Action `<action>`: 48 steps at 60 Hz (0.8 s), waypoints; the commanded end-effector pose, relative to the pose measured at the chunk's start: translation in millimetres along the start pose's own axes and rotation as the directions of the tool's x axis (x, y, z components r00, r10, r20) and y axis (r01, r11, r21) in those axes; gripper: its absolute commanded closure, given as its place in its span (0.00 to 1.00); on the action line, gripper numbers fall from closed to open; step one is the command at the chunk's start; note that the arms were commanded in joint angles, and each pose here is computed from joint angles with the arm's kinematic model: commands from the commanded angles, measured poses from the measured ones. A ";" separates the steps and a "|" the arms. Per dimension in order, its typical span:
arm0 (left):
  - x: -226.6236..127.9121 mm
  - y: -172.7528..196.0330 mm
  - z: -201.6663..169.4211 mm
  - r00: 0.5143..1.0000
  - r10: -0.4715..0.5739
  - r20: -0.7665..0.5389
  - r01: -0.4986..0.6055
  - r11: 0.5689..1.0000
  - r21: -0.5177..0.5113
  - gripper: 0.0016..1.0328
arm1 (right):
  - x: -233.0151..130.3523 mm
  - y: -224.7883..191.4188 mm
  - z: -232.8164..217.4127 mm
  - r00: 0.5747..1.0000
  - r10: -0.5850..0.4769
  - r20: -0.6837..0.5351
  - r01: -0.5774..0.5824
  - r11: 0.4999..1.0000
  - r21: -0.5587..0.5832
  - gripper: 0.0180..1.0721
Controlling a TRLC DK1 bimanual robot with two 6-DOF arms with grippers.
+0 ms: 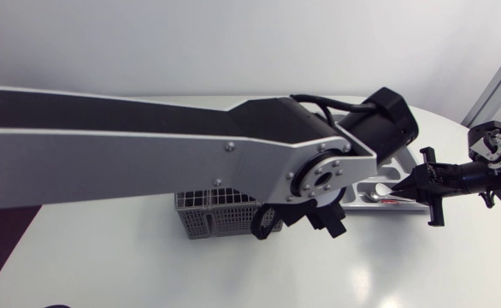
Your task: Unload the cutlery basket into the drawer organizer.
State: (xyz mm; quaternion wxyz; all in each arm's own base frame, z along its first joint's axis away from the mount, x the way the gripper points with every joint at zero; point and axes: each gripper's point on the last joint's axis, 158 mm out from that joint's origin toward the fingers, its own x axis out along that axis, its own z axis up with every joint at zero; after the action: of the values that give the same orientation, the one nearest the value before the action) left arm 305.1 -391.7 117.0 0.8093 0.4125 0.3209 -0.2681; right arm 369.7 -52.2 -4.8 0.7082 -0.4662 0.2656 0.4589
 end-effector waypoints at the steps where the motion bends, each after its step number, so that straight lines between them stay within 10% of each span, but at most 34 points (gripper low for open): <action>1: 4.9 -4.5 2.0 1.000 0.008 -0.014 -0.008 1.000 -0.019 0.17 | 10.4 5.0 0.4 1.000 0.012 0.000 -0.012 0.998 -0.056 0.92; 12: 9.6 -5.0 -1.2 1.000 0.008 -0.026 -0.009 0.999 -0.036 0.17 | 20.0 1.8 1.9 1.000 -0.009 -0.028 0.006 0.994 -0.111 0.90; 32: 11.8 -6.4 -8.8 0.999 0.007 -0.047 -0.010 0.998 -0.057 0.22 | 17.1 -3.5 -1.9 0.995 -0.044 -0.092 0.031 0.991 -0.132 0.31; 48: 3.1 -8.2 -8.7 0.999 0.009 -0.048 -0.012 0.997 -0.070 0.27 | -9.8 -8.2 3.0 0.992 -0.110 -0.067 0.106 0.992 -0.067 0.21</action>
State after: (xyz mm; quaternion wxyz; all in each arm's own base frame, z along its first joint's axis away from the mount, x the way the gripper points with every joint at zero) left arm 303.6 -388.3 107.4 0.8161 0.3934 0.3419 -0.2494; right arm 385.0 -54.4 8.0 0.6980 -0.5297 0.2462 0.4142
